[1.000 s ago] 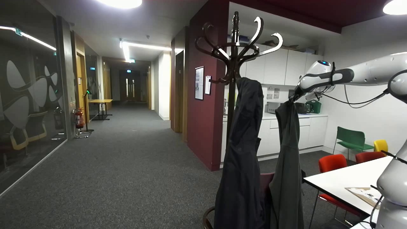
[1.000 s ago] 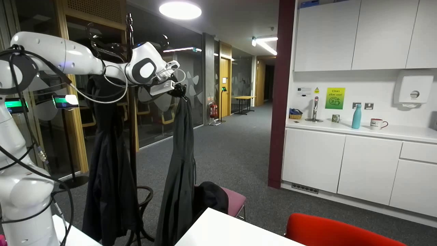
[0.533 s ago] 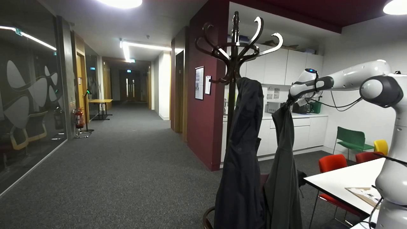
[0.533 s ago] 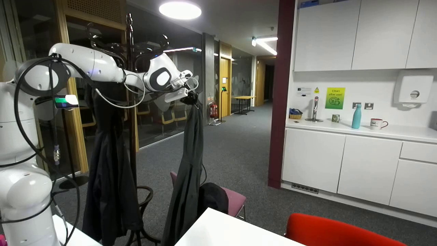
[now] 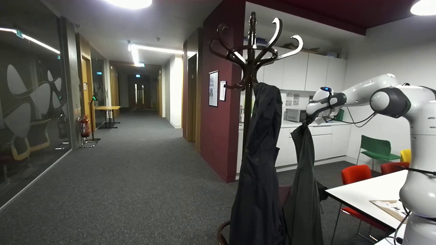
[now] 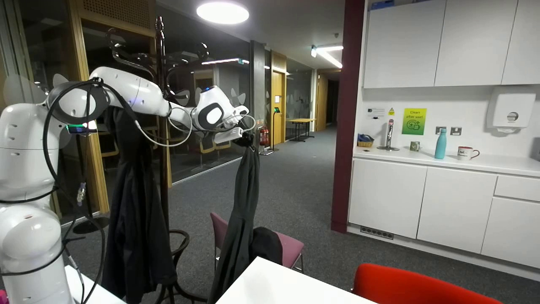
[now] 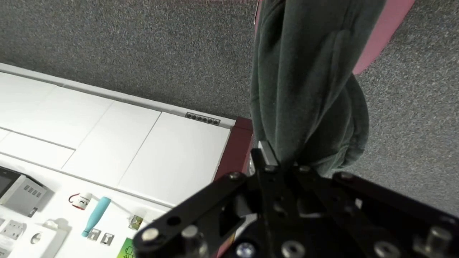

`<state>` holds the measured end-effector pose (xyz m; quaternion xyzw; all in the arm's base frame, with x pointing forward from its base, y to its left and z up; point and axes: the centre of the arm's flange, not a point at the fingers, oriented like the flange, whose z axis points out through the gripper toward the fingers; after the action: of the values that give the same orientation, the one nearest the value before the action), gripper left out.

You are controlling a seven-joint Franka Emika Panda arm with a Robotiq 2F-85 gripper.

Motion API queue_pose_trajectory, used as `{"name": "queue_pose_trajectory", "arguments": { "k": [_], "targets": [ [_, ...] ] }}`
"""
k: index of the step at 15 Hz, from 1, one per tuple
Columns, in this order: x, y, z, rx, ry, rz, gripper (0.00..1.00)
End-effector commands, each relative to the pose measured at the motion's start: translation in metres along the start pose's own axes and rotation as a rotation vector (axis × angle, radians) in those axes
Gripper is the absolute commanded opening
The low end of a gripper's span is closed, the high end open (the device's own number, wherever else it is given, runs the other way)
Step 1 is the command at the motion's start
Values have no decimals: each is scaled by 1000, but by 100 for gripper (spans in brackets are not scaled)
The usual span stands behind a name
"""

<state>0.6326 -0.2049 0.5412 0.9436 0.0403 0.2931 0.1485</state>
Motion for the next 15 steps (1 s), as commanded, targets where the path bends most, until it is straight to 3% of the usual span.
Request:
{"name": "queue_pose_trajectory", "arguments": {
  "k": [1,6,7,9,15],
  "targets": [
    [-15,5,15,5,31,20,1],
    [-29,0,30,20,28,26,1],
    [-30,-2,30,27,30,21,30],
    [-31,-8,29,32,34,13,37],
    [-27,-16,23,42,62,5,83]
  ]
}}
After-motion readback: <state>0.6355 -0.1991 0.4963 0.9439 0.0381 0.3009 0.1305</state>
